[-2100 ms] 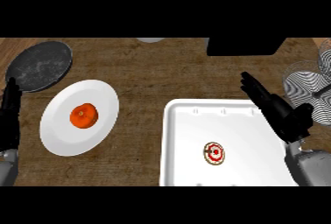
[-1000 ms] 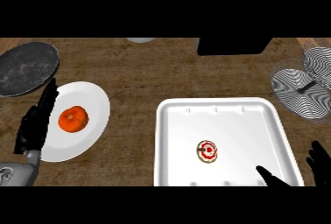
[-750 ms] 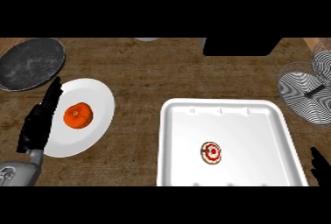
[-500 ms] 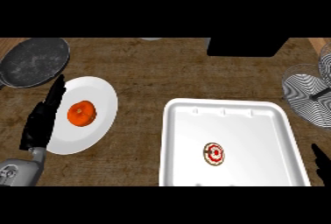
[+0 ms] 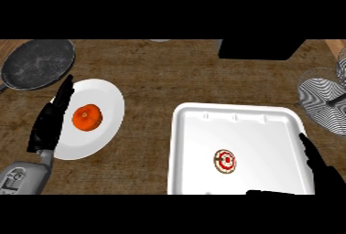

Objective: Pick the cupcake from the tray and place it in the tiered basket

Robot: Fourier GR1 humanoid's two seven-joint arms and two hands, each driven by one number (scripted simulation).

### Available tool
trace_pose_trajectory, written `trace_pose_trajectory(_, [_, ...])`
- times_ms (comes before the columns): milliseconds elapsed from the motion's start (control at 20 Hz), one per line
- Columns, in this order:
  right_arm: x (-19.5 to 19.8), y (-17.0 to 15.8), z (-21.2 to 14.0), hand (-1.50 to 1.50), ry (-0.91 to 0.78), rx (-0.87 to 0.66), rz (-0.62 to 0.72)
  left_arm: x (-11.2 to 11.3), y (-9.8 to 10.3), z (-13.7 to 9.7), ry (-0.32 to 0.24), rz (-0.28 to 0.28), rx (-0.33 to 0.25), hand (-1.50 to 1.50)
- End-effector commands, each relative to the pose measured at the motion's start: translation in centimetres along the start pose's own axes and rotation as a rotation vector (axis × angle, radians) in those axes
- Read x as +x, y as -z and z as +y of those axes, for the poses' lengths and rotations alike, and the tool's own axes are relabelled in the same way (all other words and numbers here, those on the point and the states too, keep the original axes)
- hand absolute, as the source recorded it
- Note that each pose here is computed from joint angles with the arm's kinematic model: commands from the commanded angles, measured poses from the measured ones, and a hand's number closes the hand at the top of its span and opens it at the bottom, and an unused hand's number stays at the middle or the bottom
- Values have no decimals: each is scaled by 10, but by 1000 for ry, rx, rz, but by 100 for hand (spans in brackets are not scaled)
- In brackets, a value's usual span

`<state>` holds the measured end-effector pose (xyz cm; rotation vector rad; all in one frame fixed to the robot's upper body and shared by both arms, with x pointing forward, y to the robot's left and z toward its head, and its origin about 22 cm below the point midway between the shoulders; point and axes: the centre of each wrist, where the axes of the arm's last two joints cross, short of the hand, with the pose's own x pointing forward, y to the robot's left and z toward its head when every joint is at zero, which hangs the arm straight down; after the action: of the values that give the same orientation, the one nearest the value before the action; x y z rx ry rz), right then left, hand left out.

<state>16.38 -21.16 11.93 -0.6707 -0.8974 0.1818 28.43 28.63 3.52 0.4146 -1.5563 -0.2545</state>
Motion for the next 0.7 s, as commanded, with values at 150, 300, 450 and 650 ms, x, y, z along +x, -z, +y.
trace_pose_trajectory(150, [17, 12, 24, -150, -91, 52, 252, -9, -7, 0, 5, 8, 14, 0])
trace_pose_trajectory(300, [17, 8, 36, -150, -108, 67, 264, -11, -9, -2, 6, 7, 12, 0])
trace_pose_trajectory(450, [16, 7, 35, -150, -128, 77, 275, -7, -3, 4, 8, 20, 30, 0])
trace_pose_trajectory(650, [25, 0, 55, -150, -174, 61, 269, -10, -14, 11, 21, 15, 27, 0])
